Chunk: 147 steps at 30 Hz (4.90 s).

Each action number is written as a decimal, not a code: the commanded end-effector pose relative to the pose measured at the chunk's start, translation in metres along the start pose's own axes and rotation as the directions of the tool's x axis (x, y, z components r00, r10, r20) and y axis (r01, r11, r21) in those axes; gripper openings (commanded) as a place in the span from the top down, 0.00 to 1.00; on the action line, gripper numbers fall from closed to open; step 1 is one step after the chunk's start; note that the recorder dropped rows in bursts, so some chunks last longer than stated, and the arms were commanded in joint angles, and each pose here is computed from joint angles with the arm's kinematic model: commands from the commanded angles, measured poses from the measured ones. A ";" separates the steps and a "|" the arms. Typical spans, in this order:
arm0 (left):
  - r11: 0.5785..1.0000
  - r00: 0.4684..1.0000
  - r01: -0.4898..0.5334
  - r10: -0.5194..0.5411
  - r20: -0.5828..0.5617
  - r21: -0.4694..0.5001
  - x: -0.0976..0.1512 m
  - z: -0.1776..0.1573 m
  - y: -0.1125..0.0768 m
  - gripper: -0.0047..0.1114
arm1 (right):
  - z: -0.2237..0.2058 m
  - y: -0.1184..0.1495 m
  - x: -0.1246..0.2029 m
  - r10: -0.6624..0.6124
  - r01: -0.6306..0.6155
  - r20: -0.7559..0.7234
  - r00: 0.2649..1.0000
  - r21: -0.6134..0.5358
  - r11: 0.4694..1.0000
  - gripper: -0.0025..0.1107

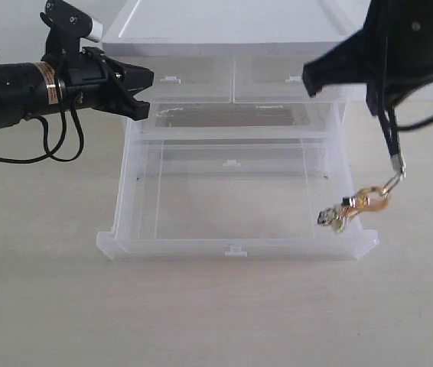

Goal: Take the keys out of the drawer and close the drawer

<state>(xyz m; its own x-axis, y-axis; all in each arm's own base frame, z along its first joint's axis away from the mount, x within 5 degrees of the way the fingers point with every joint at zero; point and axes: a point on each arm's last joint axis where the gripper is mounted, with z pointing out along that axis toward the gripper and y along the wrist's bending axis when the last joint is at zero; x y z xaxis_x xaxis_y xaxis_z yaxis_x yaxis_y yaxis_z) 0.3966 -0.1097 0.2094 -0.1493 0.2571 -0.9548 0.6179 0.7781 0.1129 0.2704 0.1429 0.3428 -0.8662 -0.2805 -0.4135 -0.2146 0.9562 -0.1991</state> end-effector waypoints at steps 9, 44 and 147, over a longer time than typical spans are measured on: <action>0.952 0.970 0.242 -0.235 0.059 -0.186 -0.008 -0.003 0.029 0.92 | 0.037 0.039 0.049 -0.023 0.015 -0.033 0.999 -0.231 0.973 0.98; 0.951 0.971 0.240 -0.236 0.044 -0.195 -0.006 -0.003 0.029 0.92 | 0.078 0.090 0.088 -0.149 0.176 0.093 0.984 -0.480 0.859 0.98; 0.954 0.970 0.238 -0.224 0.096 -0.181 -0.023 -0.011 0.028 0.92 | 0.119 0.041 -0.005 -0.798 0.718 0.205 0.567 0.351 0.601 0.98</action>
<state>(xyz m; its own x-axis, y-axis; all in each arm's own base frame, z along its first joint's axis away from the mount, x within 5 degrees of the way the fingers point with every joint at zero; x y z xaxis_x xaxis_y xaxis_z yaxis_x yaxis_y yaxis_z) 0.3939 -0.1096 0.2218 -0.1322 0.2372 -0.9624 0.6102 0.7847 0.1096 0.3046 0.2011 0.2213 -0.1027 -0.9568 -0.2720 -0.6662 0.2692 -0.6955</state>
